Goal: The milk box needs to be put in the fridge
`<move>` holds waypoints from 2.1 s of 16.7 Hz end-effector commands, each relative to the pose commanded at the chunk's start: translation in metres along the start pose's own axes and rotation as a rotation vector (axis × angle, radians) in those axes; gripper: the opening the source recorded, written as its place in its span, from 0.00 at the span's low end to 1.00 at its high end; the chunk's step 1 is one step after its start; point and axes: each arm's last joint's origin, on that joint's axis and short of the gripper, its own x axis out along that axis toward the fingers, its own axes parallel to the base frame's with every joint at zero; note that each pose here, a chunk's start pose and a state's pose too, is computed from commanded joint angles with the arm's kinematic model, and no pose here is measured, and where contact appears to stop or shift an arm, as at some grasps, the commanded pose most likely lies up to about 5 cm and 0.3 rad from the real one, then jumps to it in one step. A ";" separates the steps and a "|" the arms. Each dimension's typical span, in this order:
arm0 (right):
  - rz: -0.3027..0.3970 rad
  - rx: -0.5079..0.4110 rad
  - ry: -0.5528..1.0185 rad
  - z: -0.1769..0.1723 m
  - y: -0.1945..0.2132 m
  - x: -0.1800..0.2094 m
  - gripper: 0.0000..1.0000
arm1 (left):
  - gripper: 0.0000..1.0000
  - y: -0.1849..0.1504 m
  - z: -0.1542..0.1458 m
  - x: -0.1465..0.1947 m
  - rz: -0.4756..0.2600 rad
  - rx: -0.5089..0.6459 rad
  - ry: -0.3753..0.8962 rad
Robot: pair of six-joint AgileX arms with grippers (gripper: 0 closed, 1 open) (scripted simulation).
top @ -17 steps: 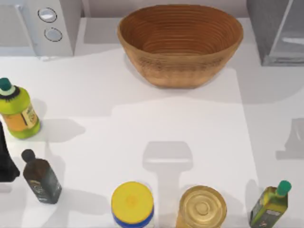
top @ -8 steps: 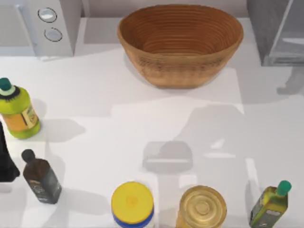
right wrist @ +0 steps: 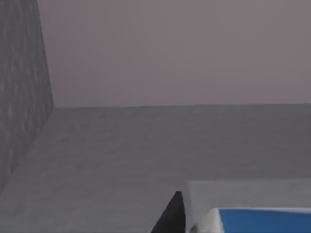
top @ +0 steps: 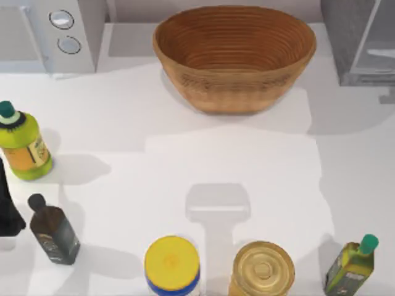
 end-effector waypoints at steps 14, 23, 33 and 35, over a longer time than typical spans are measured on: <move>0.009 0.002 0.015 -0.031 -0.009 0.036 0.00 | 1.00 0.000 0.000 0.000 0.000 0.000 0.000; 0.004 -0.008 -0.041 0.002 -0.012 0.122 0.00 | 1.00 0.000 0.000 0.000 0.000 0.000 0.000; 0.016 -0.010 -0.036 0.007 -0.006 0.135 0.23 | 1.00 0.000 0.000 0.000 0.000 0.000 0.000; 0.016 -0.010 -0.036 0.007 -0.006 0.135 0.38 | 1.00 0.000 0.000 0.000 0.000 0.000 0.000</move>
